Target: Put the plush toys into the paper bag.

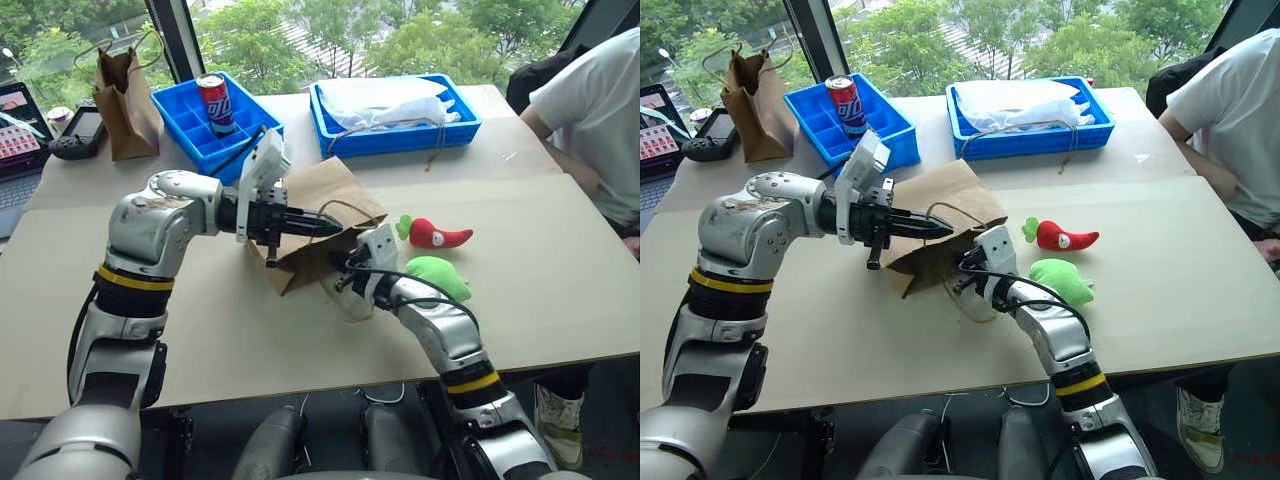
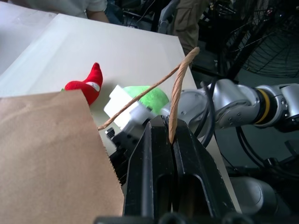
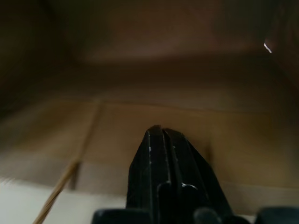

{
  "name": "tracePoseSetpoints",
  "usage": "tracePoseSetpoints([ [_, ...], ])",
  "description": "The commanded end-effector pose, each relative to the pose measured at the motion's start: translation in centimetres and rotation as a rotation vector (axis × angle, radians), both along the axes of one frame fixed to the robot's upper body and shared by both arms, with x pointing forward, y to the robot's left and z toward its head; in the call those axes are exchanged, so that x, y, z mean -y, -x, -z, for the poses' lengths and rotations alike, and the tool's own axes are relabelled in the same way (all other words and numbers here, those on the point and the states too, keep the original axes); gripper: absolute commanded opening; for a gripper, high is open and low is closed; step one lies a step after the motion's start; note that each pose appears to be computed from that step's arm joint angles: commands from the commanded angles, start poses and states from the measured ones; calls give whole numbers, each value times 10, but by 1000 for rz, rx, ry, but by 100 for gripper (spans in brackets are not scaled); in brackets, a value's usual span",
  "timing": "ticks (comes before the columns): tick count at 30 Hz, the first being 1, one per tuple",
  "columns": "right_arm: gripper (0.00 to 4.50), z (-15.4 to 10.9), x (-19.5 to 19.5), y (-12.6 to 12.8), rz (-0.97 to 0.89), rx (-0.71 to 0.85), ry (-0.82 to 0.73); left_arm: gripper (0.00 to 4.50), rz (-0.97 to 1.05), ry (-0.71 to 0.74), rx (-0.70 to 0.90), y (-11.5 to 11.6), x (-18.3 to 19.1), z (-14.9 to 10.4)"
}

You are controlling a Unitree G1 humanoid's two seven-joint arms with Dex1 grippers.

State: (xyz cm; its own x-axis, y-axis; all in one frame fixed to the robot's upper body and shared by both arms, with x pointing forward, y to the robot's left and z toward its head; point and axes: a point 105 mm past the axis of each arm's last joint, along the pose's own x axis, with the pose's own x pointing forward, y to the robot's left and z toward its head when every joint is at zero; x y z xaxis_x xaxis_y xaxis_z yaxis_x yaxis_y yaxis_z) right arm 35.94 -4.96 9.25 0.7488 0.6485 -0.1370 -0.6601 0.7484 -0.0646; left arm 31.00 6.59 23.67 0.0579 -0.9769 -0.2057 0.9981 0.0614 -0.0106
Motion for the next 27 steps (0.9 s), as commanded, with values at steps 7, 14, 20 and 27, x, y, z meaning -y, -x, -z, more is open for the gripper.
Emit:
tracePoseSetpoints([
  [7,4,28,0,1,-42,6,140,0,-169,71,61,-20,-26,-35],
  [14,4,28,-6,5,-70,5,145,0,-341,82,97,-50,-53,-49],
  [20,4,24,-9,7,-97,14,158,0,-375,107,65,-59,-53,-52],
  [27,4,-18,-15,15,-149,114,42,0,-378,169,4,-63,-44,-55],
])
